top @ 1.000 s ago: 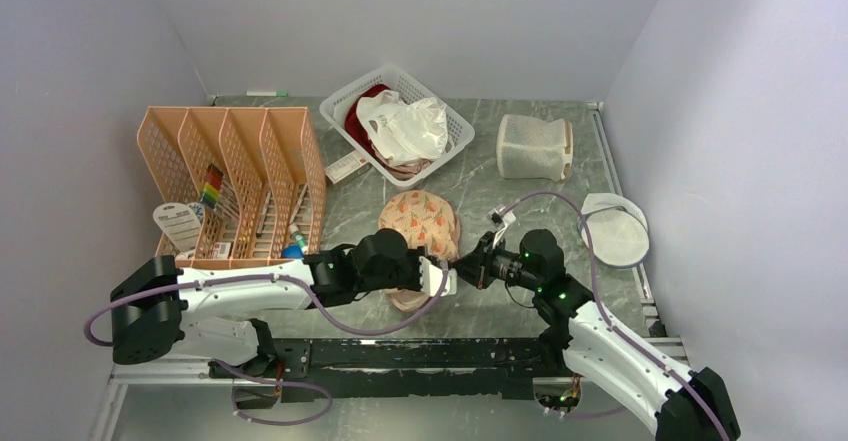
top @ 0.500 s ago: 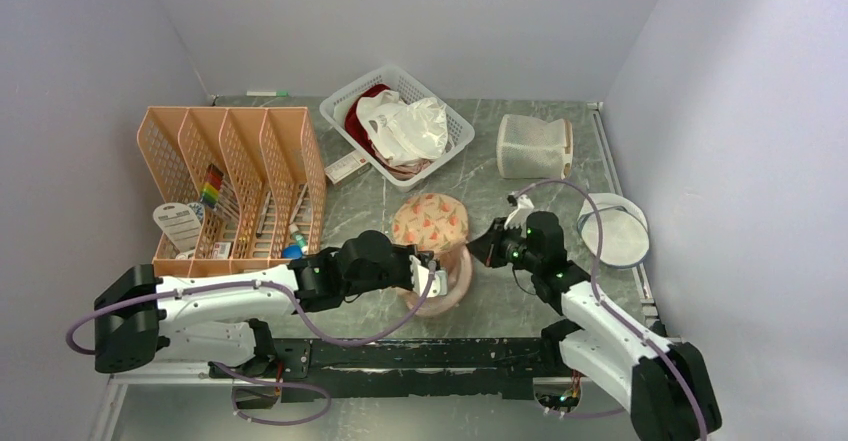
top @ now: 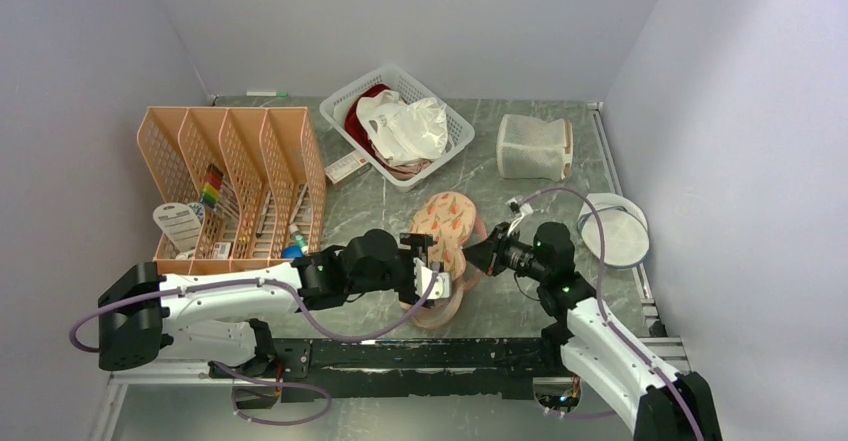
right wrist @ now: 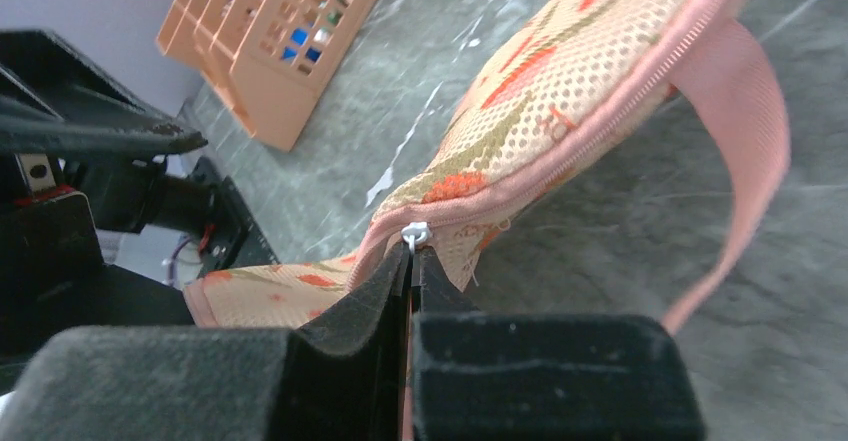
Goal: Unzip the laundry bag and remove the bra
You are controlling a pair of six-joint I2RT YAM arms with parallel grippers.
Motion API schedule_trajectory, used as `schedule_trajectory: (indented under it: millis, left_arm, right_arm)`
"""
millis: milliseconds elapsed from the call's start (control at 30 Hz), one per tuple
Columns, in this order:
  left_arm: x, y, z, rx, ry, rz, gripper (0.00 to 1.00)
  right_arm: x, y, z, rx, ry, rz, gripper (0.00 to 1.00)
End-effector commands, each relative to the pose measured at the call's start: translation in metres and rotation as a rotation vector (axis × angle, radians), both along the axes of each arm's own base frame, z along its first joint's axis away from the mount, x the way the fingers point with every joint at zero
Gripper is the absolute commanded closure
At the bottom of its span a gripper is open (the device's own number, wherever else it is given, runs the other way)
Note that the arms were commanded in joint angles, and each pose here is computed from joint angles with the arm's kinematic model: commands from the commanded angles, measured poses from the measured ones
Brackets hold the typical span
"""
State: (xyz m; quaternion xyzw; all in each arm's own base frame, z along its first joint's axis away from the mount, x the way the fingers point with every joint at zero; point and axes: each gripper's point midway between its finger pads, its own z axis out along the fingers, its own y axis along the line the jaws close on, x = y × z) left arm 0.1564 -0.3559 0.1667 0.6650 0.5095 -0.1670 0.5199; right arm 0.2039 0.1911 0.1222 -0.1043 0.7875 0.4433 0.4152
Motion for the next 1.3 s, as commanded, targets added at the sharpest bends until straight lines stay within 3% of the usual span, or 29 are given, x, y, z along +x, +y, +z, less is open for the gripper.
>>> schedule_trajectory:
  millis: [0,133,600,700,833,1100,1267]
  left_arm:
    - [-0.024,-0.016,0.039,-0.15,0.071,-0.1,0.07]
    - [-0.02,-0.026,0.036,-0.175,0.14,-0.057,0.06]
    - [0.02,-0.019,-0.023,0.063,0.106,0.157,0.09]
    - [0.028,-0.015,-0.034,0.118,0.088,0.197,0.2]
    - [0.035,-0.011,-0.034,0.127,0.06,0.23,0.48]
    - [0.044,-0.003,-0.025,0.101,-0.001,0.271,0.92]
    - [0.046,0.0,-0.02,0.089,-0.018,0.273,0.93]
  right_arm:
    - [-0.016,0.019,0.006,0.057,-0.004,0.043,1.0]
    - [-0.021,0.036,0.011,0.046,-0.01,0.058,1.0]
    - [-0.014,0.038,0.029,0.07,-0.029,0.006,1.0]
    - [-0.014,0.038,0.027,0.062,-0.027,0.009,1.0]
    - [-0.014,0.035,0.022,0.044,-0.024,-0.005,1.0]
    - [0.002,0.018,0.004,-0.057,-0.032,-0.11,1.0]
    - [0.03,-0.014,-0.011,-0.164,-0.03,-0.291,1.0]
